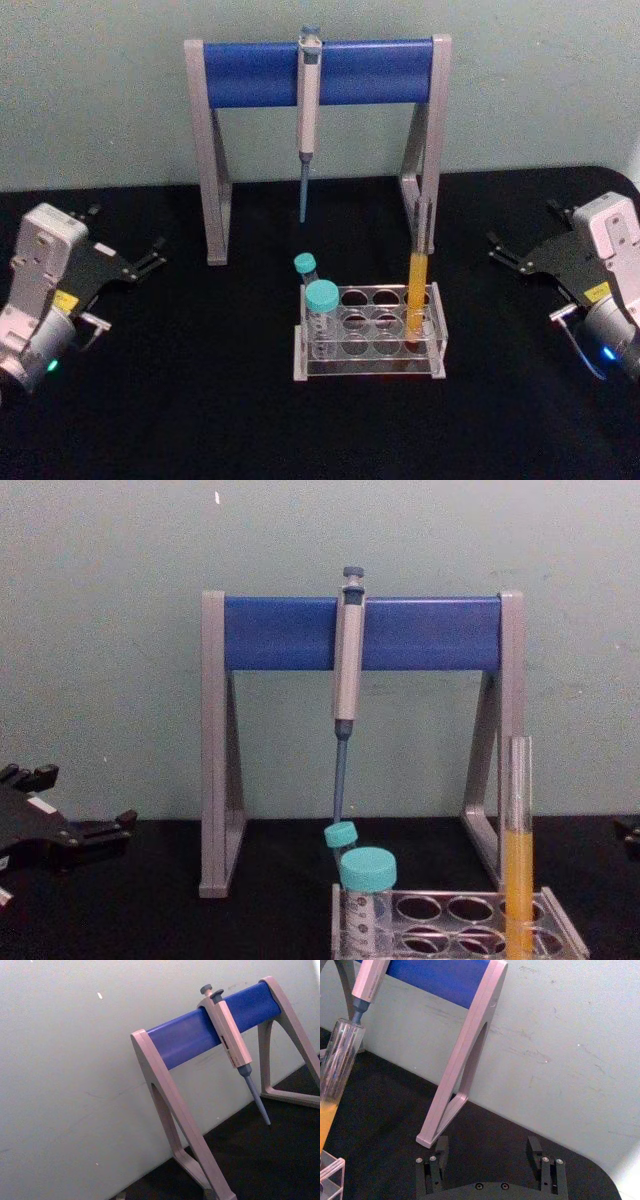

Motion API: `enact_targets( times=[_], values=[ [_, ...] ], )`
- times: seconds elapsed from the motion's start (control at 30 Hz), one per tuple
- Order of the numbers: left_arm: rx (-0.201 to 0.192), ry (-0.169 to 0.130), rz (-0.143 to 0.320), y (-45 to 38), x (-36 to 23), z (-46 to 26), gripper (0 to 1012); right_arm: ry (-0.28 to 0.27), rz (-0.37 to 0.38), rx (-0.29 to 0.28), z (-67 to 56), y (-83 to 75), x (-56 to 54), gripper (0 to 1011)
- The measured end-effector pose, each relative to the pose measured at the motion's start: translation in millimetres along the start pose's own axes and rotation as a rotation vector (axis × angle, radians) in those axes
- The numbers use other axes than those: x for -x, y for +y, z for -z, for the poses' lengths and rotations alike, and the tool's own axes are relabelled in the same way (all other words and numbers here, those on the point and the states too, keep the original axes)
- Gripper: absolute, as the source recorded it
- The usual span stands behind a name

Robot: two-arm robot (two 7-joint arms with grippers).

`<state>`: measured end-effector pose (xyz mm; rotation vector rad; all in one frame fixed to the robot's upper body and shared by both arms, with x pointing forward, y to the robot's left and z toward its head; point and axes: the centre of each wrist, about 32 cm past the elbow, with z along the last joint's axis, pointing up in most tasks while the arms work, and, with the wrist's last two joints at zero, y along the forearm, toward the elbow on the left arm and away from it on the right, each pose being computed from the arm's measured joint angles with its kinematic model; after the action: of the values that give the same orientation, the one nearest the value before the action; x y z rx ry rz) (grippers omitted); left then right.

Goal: Pick up the test tube from the test tube rack, shake it, then place it back into the test tube rack.

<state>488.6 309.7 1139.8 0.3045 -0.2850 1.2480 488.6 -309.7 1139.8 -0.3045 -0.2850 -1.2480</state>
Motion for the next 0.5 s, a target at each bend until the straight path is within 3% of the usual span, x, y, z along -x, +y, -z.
enact_targets(
  times=[0.5],
  values=[
    [0.0, 0.0, 0.0, 0.0, 0.0, 0.0, 1001, 0.0, 0.0, 0.0, 0.0, 0.0, 0.0, 1000]
  ],
)
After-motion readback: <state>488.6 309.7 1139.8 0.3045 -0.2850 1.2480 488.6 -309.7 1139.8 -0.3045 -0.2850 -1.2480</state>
